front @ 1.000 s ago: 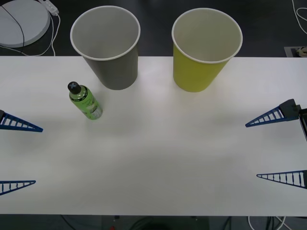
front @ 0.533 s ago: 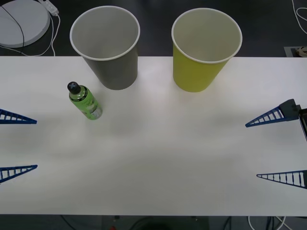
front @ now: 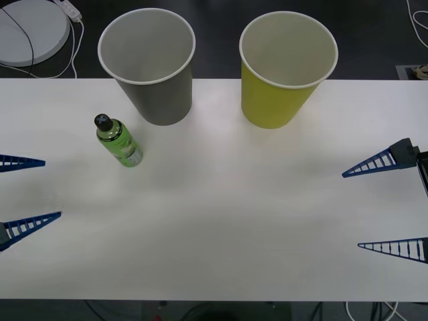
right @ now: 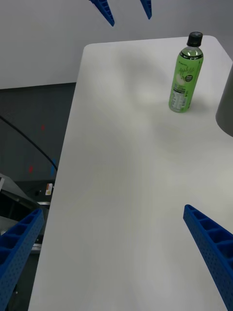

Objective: Put the can into the green bin and the plastic bottle into the gray bin

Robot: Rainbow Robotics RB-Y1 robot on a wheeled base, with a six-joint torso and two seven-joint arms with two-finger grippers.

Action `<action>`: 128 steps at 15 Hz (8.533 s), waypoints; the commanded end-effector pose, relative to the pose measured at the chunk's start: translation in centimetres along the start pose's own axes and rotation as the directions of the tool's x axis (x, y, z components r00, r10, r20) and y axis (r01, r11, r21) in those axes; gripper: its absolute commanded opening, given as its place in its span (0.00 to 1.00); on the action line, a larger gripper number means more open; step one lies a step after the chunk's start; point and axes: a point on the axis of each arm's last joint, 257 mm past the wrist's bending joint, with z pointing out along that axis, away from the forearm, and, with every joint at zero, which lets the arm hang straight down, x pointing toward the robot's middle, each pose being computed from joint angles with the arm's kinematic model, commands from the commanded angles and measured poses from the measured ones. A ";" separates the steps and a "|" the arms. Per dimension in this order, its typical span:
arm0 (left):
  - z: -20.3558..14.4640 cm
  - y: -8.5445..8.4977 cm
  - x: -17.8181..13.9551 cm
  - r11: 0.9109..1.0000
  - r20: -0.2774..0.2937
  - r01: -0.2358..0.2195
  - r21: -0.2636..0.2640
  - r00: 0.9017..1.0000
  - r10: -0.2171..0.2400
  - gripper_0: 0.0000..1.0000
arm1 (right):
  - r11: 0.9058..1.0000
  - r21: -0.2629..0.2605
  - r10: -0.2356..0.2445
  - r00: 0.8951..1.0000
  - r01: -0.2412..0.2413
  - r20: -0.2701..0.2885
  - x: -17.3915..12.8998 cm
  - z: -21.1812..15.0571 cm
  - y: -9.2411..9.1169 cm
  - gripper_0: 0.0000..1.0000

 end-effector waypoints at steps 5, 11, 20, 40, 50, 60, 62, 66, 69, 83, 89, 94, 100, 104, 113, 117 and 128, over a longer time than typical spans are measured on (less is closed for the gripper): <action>0.3 1.6 1.1 0.978 0.006 0.009 -0.207 1.000 -0.008 1.00 | 1.000 0.000 0.000 1.000 0.000 0.000 0.0 0.0 0.0 1.00; 0.2 2.7 2.7 0.940 -0.025 -0.015 -0.342 1.000 0.007 1.00 | 1.000 0.000 0.000 1.000 0.000 0.000 0.0 0.0 0.0 1.00; 2.7 1.9 3.2 0.919 0.036 0.034 -0.393 0.999 -0.022 1.00 | 1.000 0.000 0.000 1.000 0.000 0.000 0.0 0.0 0.0 1.00; 7.9 4.9 4.1 0.883 0.136 0.128 -0.451 0.988 -0.074 1.00 | 1.000 0.000 0.000 1.000 0.000 0.000 0.0 0.0 0.0 1.00; 11.3 6.4 4.7 0.886 0.130 0.129 -0.445 0.988 -0.078 1.00 | 1.000 0.000 0.000 1.000 0.000 0.000 0.0 0.0 0.0 1.00; 12.1 9.0 2.6 0.871 0.176 0.149 -0.469 0.982 -0.073 1.00 | 1.000 0.000 0.000 1.000 0.000 0.000 0.0 0.0 0.0 1.00; 12.4 9.0 2.1 0.865 0.207 0.185 -0.467 0.974 -0.096 1.00 | 1.000 0.000 0.000 1.000 0.000 0.000 0.0 0.0 0.0 1.00; 13.3 8.4 1.4 0.853 0.270 0.259 -0.452 0.952 -0.146 1.00 | 1.000 0.000 0.000 1.000 0.000 0.000 0.0 0.0 0.0 1.00; 14.5 8.2 1.0 0.855 0.273 0.259 -0.450 0.951 -0.144 1.00 | 1.000 0.000 0.000 1.000 0.000 0.000 0.0 0.0 0.0 1.00; 17.3 9.0 -0.5 0.867 0.259 0.221 -0.447 0.959 -0.111 1.00 | 1.000 0.000 0.000 1.000 0.000 0.000 0.0 0.0 0.0 1.00; 18.1 9.5 -0.7 0.871 0.249 0.205 -0.446 0.963 -0.099 1.00 | 1.000 0.000 0.000 1.000 0.000 0.000 0.0 0.0 0.0 1.00; 18.4 9.7 -1.0 0.873 0.247 0.196 -0.447 0.965 -0.090 1.00 | 1.000 0.000 0.000 1.000 0.000 0.000 0.0 0.0 0.0 1.00; 18.7 9.4 -0.9 0.874 0.240 0.188 -0.448 0.967 -0.084 0.00 | 1.000 0.000 0.000 1.000 0.000 0.000 0.0 0.0 0.0 1.00; 18.7 9.4 -0.9 0.874 0.242 0.192 -0.446 0.966 -0.089 0.00 | 1.000 0.000 0.000 1.000 0.000 0.000 0.0 0.0 0.0 1.00; 18.1 9.5 -1.0 0.882 0.230 0.173 -0.438 0.970 -0.076 0.00 | 1.000 0.000 0.000 1.000 0.000 0.000 0.0 0.0 0.0 1.00; 16.9 9.4 -1.2 0.877 0.246 0.194 -0.440 0.965 -0.090 0.00 | 1.000 0.000 0.000 1.000 0.000 0.000 0.0 0.0 0.0 1.00; 11.9 7.9 -1.8 0.870 0.262 0.249 -0.427 0.954 -0.144 0.00 | 1.000 0.000 0.000 1.000 0.000 0.000 0.0 0.0 0.0 1.00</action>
